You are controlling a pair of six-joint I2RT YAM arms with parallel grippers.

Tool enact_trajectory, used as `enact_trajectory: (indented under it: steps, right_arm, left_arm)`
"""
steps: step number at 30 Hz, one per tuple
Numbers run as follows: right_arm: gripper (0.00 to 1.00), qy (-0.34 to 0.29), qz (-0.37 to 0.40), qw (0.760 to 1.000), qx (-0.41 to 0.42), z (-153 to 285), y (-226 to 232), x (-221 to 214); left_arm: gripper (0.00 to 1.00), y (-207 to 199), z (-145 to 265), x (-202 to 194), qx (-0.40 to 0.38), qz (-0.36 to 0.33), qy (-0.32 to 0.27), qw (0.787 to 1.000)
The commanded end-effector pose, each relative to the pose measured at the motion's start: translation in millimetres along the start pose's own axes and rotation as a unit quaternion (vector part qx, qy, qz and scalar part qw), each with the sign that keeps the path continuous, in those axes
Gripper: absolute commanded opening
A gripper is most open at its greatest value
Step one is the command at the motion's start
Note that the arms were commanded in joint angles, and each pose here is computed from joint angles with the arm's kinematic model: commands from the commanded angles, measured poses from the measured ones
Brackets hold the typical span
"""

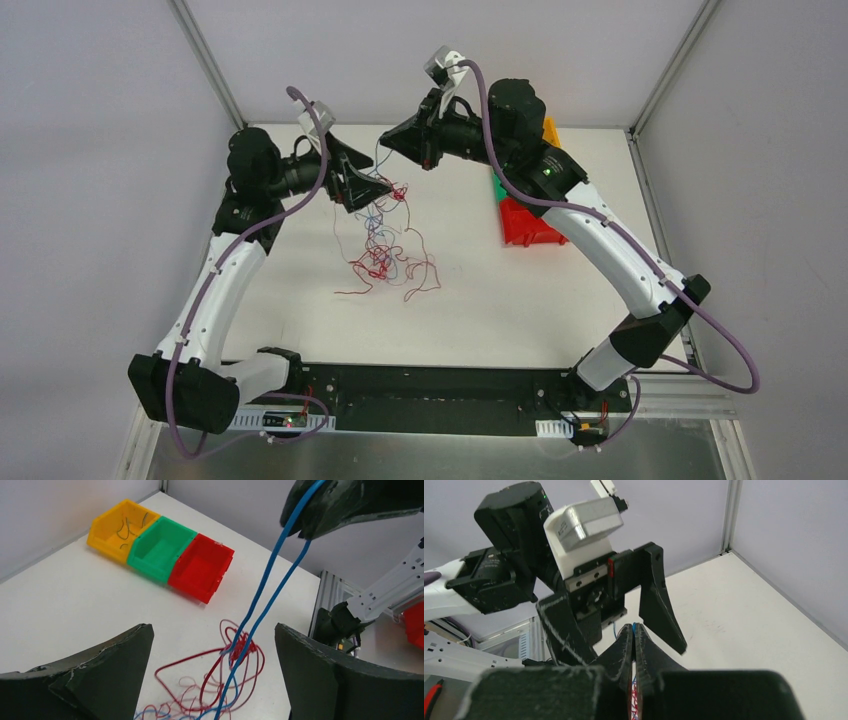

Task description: Untangle the cables

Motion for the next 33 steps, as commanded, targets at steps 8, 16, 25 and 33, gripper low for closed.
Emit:
enact_trajectory:
  steps: [8, 16, 25, 33]
  right_arm:
    - [0.0, -0.127, 0.027, 0.991, -0.035, 16, 24, 87]
    - [0.0, -0.177, 0.067, 0.977, -0.096, 41, 3, 125]
    - [0.0, -0.254, 0.122, 0.945, -0.166, 90, -21, 184]
    - [0.0, -0.296, 0.173, 0.907, -0.243, 138, -44, 213]
  left_arm:
    - [0.24, 31, -3, -85, 0.084, 0.029, 0.049, 0.995]
    - [0.18, 49, 46, -150, 0.153, 0.062, 0.122, 0.979]
    - [0.15, 84, 117, -191, 0.236, 0.056, 0.232, 0.942]
    - [0.16, 110, 166, -199, 0.294, 0.06, 0.288, 0.909]
Point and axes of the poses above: each gripper's point midway between its finger pads, its own z axis back along the fingers, its own y axis along the line the jaws close on, x = y × z, the point moved 7 cm from there along z, back along the fingers, and after that the axes turned 4 degrees about z, right-handed, at the moved point
